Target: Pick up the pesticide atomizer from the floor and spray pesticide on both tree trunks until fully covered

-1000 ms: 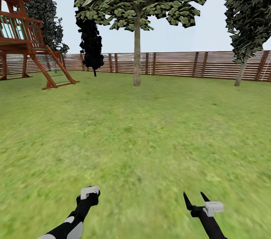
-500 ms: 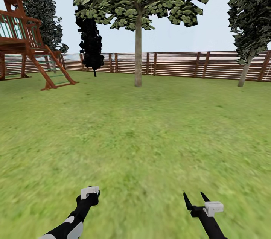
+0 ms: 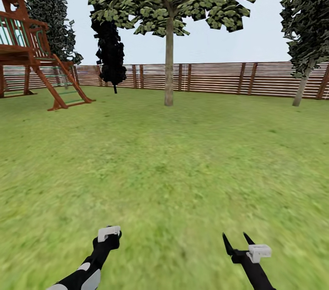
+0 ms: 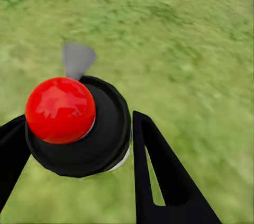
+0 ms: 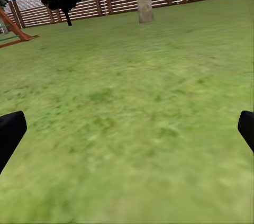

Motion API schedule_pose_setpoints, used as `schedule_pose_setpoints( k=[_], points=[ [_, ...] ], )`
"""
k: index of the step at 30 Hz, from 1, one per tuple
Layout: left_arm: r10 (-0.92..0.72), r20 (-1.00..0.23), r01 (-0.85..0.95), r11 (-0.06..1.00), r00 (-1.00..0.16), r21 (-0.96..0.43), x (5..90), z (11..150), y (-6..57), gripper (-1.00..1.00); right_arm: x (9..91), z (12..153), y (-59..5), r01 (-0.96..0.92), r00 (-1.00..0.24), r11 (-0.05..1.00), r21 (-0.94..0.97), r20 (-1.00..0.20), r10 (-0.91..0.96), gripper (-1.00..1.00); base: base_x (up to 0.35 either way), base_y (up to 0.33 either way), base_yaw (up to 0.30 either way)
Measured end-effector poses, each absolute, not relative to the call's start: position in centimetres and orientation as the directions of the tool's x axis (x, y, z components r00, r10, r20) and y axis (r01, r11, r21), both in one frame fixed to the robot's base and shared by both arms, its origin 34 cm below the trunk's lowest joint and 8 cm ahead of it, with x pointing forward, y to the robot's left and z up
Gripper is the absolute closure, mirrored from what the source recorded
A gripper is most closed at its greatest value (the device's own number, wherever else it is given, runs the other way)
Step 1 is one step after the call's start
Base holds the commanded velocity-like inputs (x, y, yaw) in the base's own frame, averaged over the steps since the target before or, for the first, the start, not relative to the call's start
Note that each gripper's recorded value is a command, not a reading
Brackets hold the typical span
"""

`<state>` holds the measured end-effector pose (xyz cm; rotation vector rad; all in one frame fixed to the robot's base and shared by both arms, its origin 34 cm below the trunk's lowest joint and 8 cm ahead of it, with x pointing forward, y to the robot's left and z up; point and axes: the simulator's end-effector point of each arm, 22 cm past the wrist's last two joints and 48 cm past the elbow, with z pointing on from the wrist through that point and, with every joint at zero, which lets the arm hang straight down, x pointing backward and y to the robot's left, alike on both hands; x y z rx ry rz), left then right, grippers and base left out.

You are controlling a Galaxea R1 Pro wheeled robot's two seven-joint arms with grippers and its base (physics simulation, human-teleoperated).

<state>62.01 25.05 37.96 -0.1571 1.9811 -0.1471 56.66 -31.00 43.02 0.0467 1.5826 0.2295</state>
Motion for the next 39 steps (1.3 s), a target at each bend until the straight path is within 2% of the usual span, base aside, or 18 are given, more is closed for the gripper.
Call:
schedule_pose_setpoints(
  k=[39],
  points=[
    [-0.178, -0.899, -0.044, 0.984, -0.401, -0.175, 62.01, 37.96, 25.06, 1.00, 56.65, 43.00, -31.00, -0.114, -0.028, 0.978, 0.175, -0.984, 0.173, -1.00, 0.329, 0.116, 0.000]
  ],
)
